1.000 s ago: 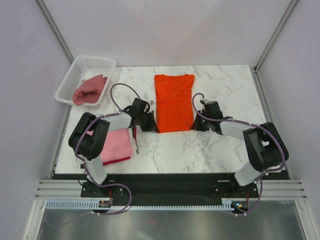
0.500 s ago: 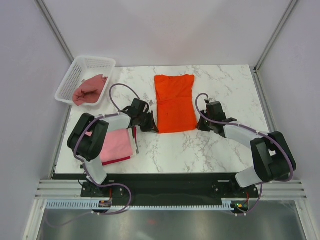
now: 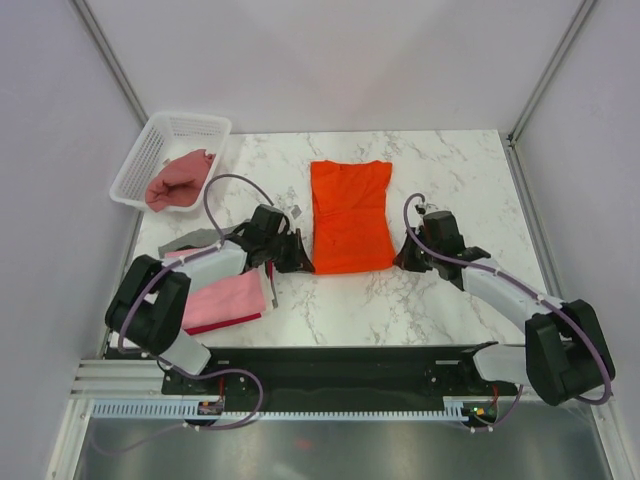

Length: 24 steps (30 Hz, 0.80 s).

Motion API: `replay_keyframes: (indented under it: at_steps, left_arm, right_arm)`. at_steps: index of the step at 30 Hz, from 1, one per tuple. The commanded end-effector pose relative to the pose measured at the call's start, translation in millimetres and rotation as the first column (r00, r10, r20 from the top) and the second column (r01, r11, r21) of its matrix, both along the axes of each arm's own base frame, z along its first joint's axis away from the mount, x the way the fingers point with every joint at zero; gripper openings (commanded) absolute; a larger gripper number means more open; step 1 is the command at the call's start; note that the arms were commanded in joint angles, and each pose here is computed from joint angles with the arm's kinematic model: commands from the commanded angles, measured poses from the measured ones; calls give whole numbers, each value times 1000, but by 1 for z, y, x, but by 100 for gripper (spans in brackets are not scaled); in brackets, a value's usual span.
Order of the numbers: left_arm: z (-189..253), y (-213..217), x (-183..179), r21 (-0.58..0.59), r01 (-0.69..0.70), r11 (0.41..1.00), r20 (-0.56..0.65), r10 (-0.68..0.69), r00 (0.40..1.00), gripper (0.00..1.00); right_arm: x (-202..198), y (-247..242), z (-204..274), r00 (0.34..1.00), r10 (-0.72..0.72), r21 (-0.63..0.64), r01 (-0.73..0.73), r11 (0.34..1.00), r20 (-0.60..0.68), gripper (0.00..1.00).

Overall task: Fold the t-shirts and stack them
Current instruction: Fold the tshirt

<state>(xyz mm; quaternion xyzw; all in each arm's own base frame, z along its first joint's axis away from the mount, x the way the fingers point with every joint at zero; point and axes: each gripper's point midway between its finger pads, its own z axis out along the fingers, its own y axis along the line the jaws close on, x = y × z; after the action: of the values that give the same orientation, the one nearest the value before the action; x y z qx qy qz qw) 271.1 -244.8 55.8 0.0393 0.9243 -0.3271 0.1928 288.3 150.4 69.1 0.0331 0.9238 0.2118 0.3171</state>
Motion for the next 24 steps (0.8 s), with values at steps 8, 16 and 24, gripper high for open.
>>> replay_keyframes:
  at_steps: [8,16,24]
  left_arm:
    - [33,-6,-68,-74,14,997,-39,-17,999,2]
    - [72,-14,-100,-182,47,982,-10,-49,999,2]
    - [123,-16,-71,-202,6,979,37,2,999,2]
  right_arm:
    - [-61,-2,19,998,27,85,-22,996,-56,0]
    - [-77,-15,77,999,-12,95,8,995,49,0]
    - [-31,-27,127,987,-89,-1,90,996,137,0]
